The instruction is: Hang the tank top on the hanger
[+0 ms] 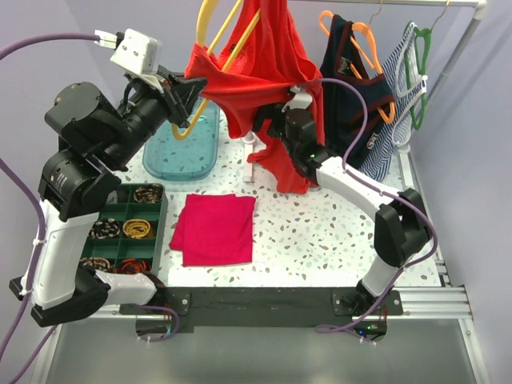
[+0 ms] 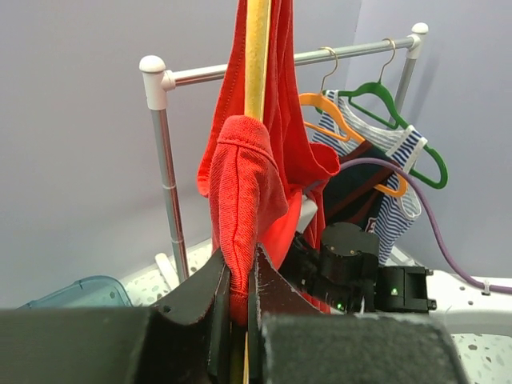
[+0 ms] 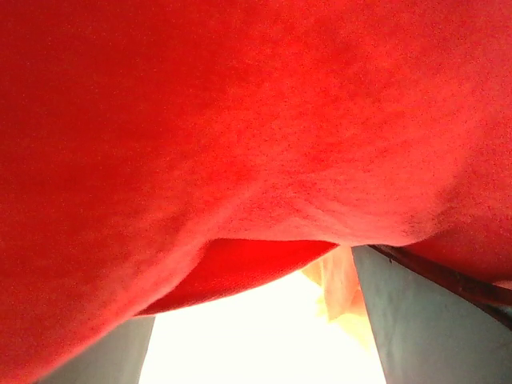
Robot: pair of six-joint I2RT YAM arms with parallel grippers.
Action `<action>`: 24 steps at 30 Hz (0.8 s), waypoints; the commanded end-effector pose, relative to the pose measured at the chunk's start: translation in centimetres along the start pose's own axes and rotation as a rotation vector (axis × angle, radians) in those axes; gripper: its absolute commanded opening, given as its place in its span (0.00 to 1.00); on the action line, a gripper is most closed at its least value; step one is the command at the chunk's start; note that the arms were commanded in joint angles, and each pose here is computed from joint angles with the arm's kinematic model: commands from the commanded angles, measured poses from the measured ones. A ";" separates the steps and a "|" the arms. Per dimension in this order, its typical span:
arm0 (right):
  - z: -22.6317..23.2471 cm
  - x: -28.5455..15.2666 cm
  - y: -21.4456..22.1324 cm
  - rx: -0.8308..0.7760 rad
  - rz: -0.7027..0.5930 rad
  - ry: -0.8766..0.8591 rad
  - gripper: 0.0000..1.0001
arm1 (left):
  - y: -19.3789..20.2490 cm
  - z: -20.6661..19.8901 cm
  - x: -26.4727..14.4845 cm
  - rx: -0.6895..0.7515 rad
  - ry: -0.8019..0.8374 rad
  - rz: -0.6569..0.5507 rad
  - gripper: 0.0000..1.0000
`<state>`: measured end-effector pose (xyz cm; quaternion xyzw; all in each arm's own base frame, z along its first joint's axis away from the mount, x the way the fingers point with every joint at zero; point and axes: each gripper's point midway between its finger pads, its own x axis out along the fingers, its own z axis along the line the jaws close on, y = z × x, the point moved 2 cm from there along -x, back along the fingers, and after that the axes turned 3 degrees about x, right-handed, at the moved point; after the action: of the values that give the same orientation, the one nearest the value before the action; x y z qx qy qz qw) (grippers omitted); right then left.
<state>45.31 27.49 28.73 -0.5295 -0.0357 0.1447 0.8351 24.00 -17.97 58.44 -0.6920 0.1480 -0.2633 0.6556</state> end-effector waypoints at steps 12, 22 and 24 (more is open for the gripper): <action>-2.0 0.7 6.3 0.039 0.157 -0.069 0.96 | 5.3 -0.7 3.7 -0.065 0.000 0.069 0.00; -3.3 -0.6 10.4 0.091 0.237 -0.074 0.96 | 10.1 -0.9 5.8 -0.082 -0.018 0.206 0.00; -3.5 -0.7 11.0 0.095 0.250 -0.071 0.96 | 10.6 -0.9 5.7 -0.080 -0.023 0.221 0.00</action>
<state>43.00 28.03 15.85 -0.5087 0.0384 0.2745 0.8151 29.95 -23.20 46.68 -0.6798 0.2557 -0.1520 0.6703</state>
